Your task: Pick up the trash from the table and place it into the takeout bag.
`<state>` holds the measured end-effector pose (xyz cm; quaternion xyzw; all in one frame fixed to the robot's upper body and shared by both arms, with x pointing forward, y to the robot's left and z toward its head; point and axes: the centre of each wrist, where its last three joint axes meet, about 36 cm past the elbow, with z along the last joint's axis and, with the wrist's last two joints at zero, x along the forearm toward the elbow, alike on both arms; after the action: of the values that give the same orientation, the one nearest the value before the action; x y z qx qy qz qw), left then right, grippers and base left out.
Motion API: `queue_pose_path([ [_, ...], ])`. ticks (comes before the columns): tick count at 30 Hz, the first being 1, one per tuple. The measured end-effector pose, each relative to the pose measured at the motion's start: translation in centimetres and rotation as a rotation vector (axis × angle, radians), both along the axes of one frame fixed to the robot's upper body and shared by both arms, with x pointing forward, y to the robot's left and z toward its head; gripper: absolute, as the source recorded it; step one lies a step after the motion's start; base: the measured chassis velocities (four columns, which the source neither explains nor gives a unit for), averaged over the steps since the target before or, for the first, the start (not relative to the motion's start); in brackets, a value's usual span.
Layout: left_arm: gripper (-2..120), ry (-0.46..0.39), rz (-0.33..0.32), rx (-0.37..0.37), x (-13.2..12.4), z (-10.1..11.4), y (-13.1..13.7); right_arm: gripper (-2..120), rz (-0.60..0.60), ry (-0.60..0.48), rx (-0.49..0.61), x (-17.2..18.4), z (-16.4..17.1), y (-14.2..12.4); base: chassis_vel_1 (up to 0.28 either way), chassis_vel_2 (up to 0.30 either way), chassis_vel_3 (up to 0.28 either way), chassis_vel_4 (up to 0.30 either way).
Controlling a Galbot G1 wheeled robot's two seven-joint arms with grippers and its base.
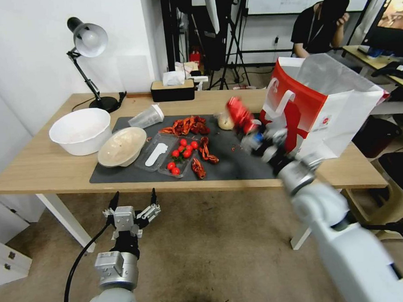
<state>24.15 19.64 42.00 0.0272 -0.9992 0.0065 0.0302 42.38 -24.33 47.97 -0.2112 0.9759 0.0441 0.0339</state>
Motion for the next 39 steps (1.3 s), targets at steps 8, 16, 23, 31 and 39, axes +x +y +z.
queue_pose_path([
  [8,100,-0.015,-0.002,0.004,-0.1,0.6,0.2,52,-0.352,-0.078,0.123,2.6,15.1,-9.7,0.000,0.000,0.000,0.000],
  [16,100,-0.018,-0.010,0.007,0.1,0.7,0.3,56,-0.458,0.010,0.097,4.2,14.4,-13.6,0.000,0.000,0.000,0.000],
  [23,100,-0.019,-0.012,0.014,0.0,0.8,0.5,80,-0.470,0.023,0.083,4.7,13.3,-13.8,0.000,0.000,0.000,0.000],
  [31,100,-0.022,-0.010,0.023,-0.3,1.2,0.6,100,-0.401,-0.016,0.105,3.7,14.0,-12.4,0.000,0.000,0.000,0.000],
  [39,100,-0.024,-0.001,0.023,-0.6,1.5,0.5,100,-0.292,-0.031,0.100,0.4,14.4,-10.1,0.000,0.000,0.000,0.000],
])
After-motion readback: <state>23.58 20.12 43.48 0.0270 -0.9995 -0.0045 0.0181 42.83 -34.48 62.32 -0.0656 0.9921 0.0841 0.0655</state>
